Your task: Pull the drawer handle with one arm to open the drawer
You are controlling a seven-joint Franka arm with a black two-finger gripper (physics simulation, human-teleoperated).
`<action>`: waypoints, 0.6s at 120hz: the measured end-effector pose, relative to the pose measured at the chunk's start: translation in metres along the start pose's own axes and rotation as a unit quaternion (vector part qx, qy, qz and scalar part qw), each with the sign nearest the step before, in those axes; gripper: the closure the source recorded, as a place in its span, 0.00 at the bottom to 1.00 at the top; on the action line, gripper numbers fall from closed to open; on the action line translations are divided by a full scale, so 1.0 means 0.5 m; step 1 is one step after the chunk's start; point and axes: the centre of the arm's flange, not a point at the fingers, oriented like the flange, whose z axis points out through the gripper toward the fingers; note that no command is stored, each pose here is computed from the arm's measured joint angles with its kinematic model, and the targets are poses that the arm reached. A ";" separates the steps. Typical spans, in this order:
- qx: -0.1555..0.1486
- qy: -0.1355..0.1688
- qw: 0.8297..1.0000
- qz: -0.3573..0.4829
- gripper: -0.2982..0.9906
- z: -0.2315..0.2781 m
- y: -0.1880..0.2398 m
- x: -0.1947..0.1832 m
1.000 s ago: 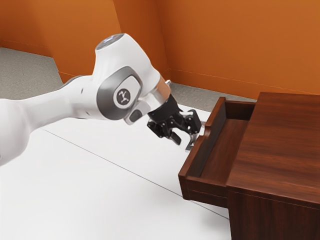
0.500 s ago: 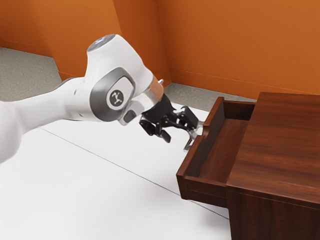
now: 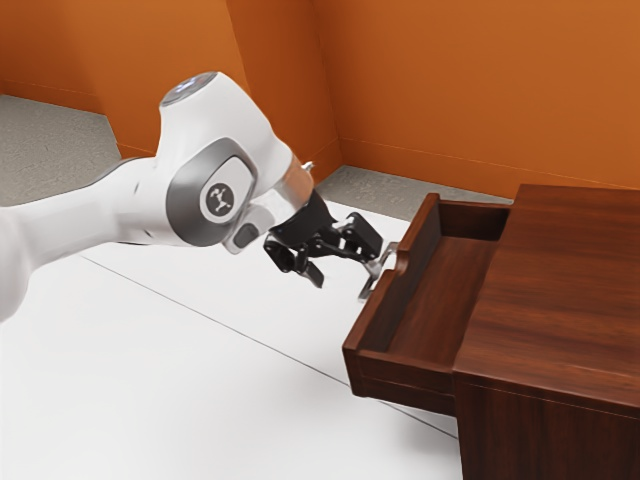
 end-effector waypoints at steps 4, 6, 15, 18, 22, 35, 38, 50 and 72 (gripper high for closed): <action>-0.001 0.000 1.000 -0.001 0.23 0.002 0.003 -0.001; -0.001 0.001 1.000 -0.002 0.23 0.003 0.005 -0.002; -0.002 0.002 1.000 -0.005 0.23 0.007 0.012 -0.005; -0.003 0.002 1.000 -0.007 0.23 0.008 0.015 -0.006; -0.004 0.002 1.000 -0.009 0.23 0.009 0.021 -0.009; -0.009 0.004 1.000 -0.022 0.23 0.019 0.053 -0.022; -0.010 0.003 1.000 -0.027 0.23 0.019 0.064 -0.026; -0.016 -0.003 0.999 -0.045 0.25 0.010 0.109 -0.041; 0.007 -0.059 0.998 -0.027 0.34 -0.143 0.064 -0.021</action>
